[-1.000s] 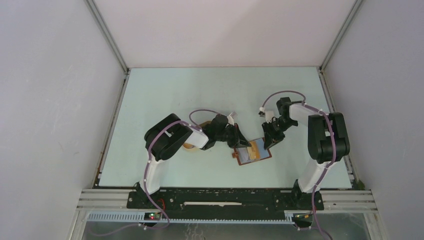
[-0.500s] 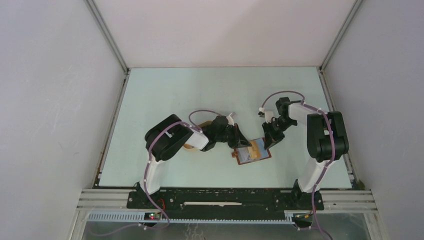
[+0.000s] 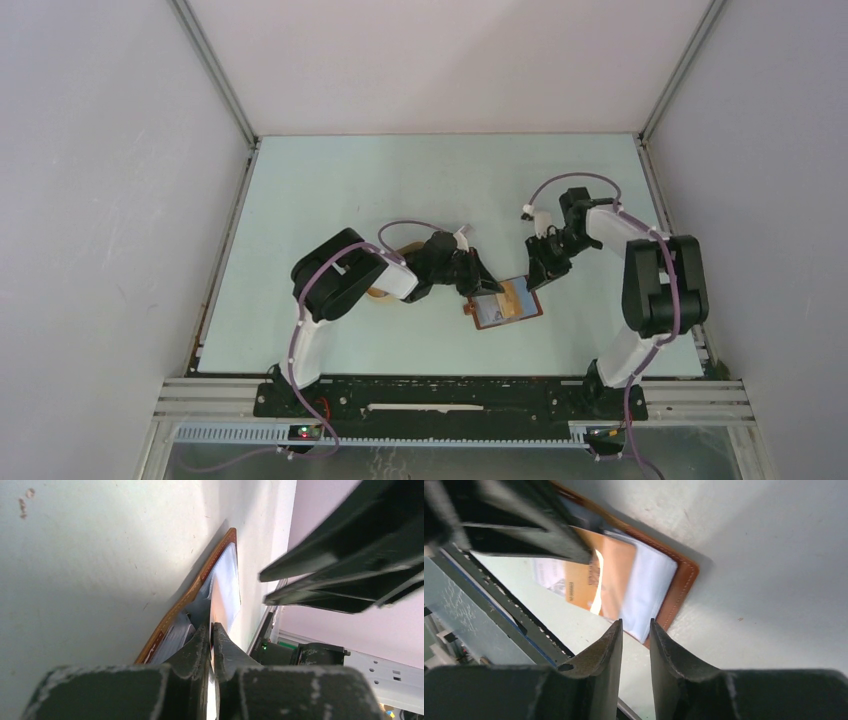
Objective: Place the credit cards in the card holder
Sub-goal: Insert the credit card into the card holder.
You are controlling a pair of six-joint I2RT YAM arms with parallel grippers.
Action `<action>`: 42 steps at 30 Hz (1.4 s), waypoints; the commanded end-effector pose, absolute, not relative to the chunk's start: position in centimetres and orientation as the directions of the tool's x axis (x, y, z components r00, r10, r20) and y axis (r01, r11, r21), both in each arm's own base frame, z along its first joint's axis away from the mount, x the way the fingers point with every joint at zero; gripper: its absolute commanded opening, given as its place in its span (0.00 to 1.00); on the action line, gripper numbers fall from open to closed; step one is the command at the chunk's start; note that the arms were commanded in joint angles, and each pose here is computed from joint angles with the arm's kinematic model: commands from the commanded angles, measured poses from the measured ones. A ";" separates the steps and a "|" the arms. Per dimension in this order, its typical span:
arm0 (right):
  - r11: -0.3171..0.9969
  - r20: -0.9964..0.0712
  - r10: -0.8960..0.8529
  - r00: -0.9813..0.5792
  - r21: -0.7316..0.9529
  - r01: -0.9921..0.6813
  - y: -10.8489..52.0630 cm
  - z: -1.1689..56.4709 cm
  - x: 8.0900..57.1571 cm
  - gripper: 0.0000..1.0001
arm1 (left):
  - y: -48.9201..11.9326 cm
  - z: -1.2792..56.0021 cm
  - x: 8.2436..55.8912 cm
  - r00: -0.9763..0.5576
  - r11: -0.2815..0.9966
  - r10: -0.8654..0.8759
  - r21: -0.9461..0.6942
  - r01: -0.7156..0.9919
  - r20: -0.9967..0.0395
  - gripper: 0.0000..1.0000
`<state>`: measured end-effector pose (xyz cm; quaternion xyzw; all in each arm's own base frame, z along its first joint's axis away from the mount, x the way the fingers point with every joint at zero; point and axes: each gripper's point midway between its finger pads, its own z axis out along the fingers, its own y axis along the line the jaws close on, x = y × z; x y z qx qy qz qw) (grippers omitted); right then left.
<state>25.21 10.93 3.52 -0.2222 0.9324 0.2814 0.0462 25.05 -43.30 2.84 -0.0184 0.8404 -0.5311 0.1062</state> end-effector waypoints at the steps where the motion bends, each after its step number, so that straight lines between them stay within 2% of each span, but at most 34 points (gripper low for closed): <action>1: 0.621 -0.469 -0.426 -0.773 0.470 -0.627 13.4 9.0 26.9 0.32 | -43.5 1.8 25.1 -0.980 0.463 -0.131 -0.884 0.072 -0.148 0.11; 6: 0.369 -0.663 -0.528 -0.530 0.383 -0.847 17.5 11.5 24.3 0.15 | -43.3 1.5 25.0 -0.984 0.467 -0.125 -0.883 0.058 -0.130 0.13; 9: 0.203 -0.746 -0.594 -0.301 0.223 -0.954 19.5 11.1 22.9 0.09 | -43.3 1.4 25.0 -0.985 0.466 -0.123 -0.883 0.049 -0.120 0.14; 12: 0.099 -0.734 -0.667 -0.129 0.084 -0.992 20.9 9.3 22.1 0.06 | -43.2 1.2 24.9 -0.986 0.471 -0.120 -0.881 0.044 -0.114 0.14; 17: 0.028 -0.664 -0.748 0.002 -0.035 -0.999 22.2 6.8 21.8 0.05 | -43.1 1.0 24.7 -0.988 0.475 -0.115 -0.879 0.036 -0.103 0.15; 32: 0.117 -0.503 -0.862 -0.061 -0.079 -0.990 20.1 3.1 23.5 0.04 | -43.3 0.7 24.6 -0.990 0.479 -0.104 -0.878 0.030 -0.090 0.16; 42: 0.177 -0.472 -0.872 -0.127 -0.063 -0.982 18.0 2.6 23.7 0.04 | -43.2 0.6 24.5 -0.991 0.493 -0.097 -0.870 0.032 -0.091 0.23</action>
